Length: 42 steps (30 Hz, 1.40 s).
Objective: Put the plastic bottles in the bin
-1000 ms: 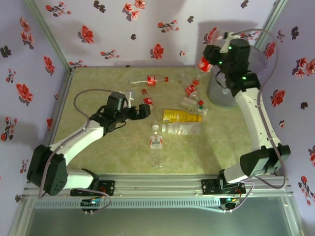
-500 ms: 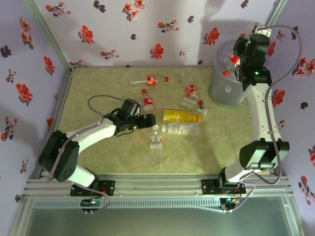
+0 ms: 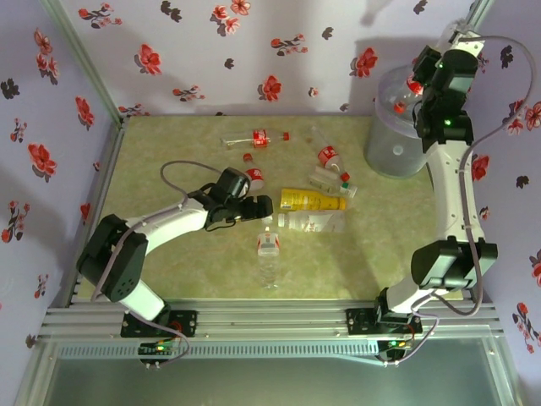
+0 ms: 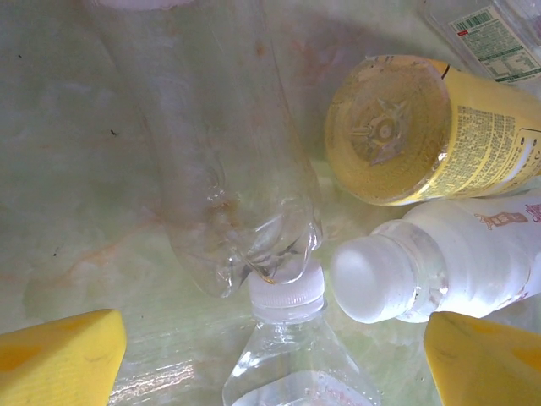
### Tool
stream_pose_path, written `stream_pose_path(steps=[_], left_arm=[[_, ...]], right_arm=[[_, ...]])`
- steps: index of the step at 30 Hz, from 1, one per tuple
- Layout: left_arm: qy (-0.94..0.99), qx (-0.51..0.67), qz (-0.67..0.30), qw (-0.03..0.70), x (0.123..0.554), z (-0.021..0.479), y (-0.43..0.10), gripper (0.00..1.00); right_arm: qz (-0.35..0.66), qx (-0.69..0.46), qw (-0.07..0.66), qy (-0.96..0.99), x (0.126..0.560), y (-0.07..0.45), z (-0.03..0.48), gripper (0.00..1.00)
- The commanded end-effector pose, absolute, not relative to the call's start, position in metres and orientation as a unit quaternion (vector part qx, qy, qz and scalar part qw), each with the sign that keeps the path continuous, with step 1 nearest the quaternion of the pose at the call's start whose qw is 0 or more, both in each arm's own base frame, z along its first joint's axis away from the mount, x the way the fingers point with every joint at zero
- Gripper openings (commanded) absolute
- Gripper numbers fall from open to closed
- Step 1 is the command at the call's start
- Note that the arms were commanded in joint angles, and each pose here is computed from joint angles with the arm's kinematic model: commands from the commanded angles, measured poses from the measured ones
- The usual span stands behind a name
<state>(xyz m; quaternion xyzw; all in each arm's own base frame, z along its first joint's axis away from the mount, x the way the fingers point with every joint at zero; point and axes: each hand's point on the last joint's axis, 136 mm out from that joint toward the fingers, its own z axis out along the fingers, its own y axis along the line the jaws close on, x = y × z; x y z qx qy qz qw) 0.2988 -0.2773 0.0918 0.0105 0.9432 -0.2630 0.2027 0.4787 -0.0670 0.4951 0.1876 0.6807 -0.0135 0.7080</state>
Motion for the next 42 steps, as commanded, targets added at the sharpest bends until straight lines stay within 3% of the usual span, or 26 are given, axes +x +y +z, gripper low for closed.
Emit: stream_pose_path(steps=[1, 8, 21, 30, 35, 42], left_arm=[[0.944, 0.014, -0.256, 0.206, 0.301, 0.097, -0.280, 0.92], [0.944, 0.014, -0.256, 0.207, 0.301, 0.096, -0.279, 0.92], [0.944, 0.014, -0.255, 0.208, 0.298, 0.092, -0.276, 0.92], [0.943, 0.009, -0.256, 0.212, 0.300, 0.090, -0.276, 0.92], [0.944, 0.012, -0.255, 0.211, 0.299, 0.089, -0.277, 0.92], [0.945, 0.013, -0.252, 0.208, 0.298, 0.087, -0.275, 0.92]], right_arm=[[-0.029, 0.206, 0.739, 0.641, 0.471, -0.082, 0.525, 0.46], [-0.056, 0.183, 0.727, 0.659, 0.504, -0.078, 0.498, 0.46], [-0.124, 0.113, 0.716, 0.678, 0.516, -0.068, 0.433, 0.44], [-0.095, 0.114, 0.686, 0.712, 0.525, -0.062, 0.386, 0.46], [-0.067, 0.120, 0.653, 0.745, 0.530, -0.058, 0.352, 0.51], [-0.046, 0.126, 0.612, 0.779, 0.534, -0.057, 0.324, 0.70]])
